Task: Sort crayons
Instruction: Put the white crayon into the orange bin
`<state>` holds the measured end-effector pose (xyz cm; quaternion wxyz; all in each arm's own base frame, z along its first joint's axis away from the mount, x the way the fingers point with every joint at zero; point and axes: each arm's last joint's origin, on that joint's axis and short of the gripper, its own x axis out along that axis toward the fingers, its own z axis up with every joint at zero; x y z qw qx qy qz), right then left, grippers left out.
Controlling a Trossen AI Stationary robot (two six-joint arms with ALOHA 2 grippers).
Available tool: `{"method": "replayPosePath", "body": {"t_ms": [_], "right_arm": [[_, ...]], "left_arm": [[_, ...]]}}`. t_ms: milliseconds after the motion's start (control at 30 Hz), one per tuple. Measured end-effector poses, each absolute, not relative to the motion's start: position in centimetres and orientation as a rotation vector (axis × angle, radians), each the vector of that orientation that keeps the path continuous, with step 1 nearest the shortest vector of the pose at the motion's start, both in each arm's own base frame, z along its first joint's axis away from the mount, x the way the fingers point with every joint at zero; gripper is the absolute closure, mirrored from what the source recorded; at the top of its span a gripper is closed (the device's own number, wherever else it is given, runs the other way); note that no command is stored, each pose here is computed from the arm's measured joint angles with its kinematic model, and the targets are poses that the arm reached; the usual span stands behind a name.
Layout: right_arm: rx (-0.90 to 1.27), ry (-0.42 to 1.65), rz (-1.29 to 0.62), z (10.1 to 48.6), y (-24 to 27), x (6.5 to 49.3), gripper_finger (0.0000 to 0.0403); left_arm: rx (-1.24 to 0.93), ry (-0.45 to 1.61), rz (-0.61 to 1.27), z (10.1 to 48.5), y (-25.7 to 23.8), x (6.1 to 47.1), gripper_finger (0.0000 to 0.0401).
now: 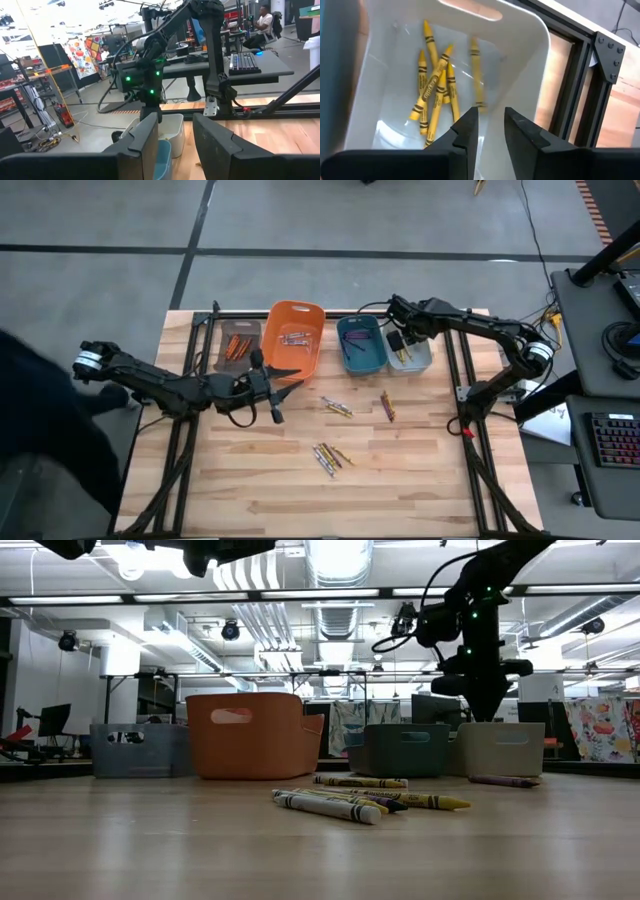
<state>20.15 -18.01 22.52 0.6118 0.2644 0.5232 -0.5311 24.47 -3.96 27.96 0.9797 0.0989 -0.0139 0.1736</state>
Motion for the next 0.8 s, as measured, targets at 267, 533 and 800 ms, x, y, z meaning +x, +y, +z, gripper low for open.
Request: {"method": "replayPosePath", "body": {"t_ms": [267, 533, 800], "right_arm": [[0.604, 1.159, -1.208, 23.8, -18.2, 20.8, 0.0318], [0.557, 1.065, -1.101, 27.3, -16.4, 23.1, 0.0324], [0.482, 1.011, -0.828, 29.4, -10.9, 27.1, 0.0335]], "left_arm": [[0.183, 0.017, 0.344, 27.4, -4.0, 24.5, 0.0294], [0.149, 0.095, 0.338, 26.5, -4.0, 24.5, 0.0294], [0.157, 0.117, 0.337, 26.3, -4.0, 24.5, 0.0294]]}}
